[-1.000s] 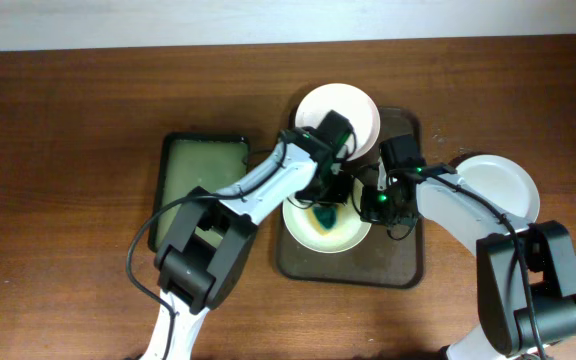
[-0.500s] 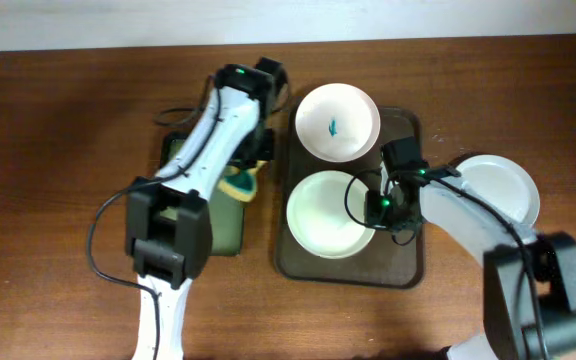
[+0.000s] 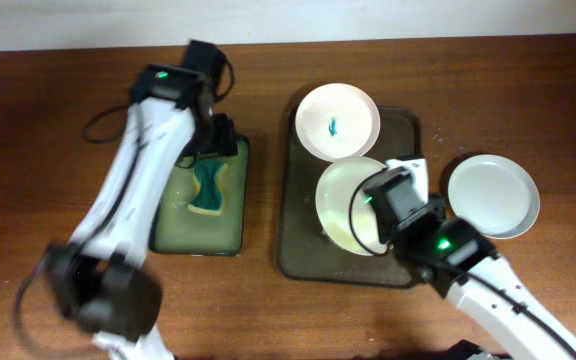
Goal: Clean dirty plates on tray and stack at the side
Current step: 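Return the sponge to the soapy tray with the left gripper, then lift the plate with the right gripper and stack it on the cleaned plate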
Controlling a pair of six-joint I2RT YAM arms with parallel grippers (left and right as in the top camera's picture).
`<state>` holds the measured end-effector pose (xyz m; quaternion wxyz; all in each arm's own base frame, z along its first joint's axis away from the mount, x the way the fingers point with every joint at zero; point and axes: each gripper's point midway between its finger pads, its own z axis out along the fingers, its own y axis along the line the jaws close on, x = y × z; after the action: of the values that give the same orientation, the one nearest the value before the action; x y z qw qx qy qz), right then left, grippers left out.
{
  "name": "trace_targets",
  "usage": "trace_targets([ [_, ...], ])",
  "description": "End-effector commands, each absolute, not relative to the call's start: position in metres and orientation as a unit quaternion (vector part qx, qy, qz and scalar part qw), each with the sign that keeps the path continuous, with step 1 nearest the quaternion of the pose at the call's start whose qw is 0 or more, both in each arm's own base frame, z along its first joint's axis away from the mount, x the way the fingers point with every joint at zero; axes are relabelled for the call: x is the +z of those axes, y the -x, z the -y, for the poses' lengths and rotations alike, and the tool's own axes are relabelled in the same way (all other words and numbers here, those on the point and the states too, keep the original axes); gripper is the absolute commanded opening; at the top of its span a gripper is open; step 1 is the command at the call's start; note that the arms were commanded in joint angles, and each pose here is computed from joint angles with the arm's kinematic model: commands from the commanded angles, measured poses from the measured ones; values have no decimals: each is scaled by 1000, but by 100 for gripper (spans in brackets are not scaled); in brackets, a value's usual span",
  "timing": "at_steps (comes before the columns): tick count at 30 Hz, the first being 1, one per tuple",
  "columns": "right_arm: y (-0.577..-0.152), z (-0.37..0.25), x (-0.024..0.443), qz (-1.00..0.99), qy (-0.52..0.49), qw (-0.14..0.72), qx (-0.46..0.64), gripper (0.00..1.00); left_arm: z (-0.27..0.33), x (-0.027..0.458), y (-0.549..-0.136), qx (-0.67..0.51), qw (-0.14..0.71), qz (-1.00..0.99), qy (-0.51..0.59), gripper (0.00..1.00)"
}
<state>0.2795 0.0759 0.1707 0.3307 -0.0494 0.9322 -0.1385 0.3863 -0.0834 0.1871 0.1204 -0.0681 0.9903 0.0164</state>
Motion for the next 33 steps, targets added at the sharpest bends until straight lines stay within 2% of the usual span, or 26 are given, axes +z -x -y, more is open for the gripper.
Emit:
trace_targets([
  [1, -283, -79, 215, -871, 59, 424, -239, 4, 81, 283, -364, -34, 250, -966, 51, 92],
  [2, -281, -80, 226, -852, 61, 447, -266, 4, 79, 305, -355, -43, 279, -958, 52, 100],
  [4, -278, -83, 239, -829, 66, 471, -293, 4, 74, 335, -337, -57, 321, -944, 53, 100],
  [6, -277, -87, 239, -828, 76, 472, -292, 4, 72, 345, -330, -62, 335, -939, 54, 100],
  [11, -276, -87, 239, -826, 96, 464, -304, 4, 73, 345, -330, -68, 334, -938, 66, 100],
  [17, -283, -94, 264, -817, 119, 474, -306, 4, 73, 345, -330, -68, 334, -938, 66, 100],
  [24, -283, -105, 252, -827, 164, 452, -291, 4, 73, 345, -330, -68, 334, -938, 66, 99],
  [33, -283, -105, 252, -828, 164, 451, -290, 4, 73, 345, -330, -68, 334, -938, 66, 99],
])
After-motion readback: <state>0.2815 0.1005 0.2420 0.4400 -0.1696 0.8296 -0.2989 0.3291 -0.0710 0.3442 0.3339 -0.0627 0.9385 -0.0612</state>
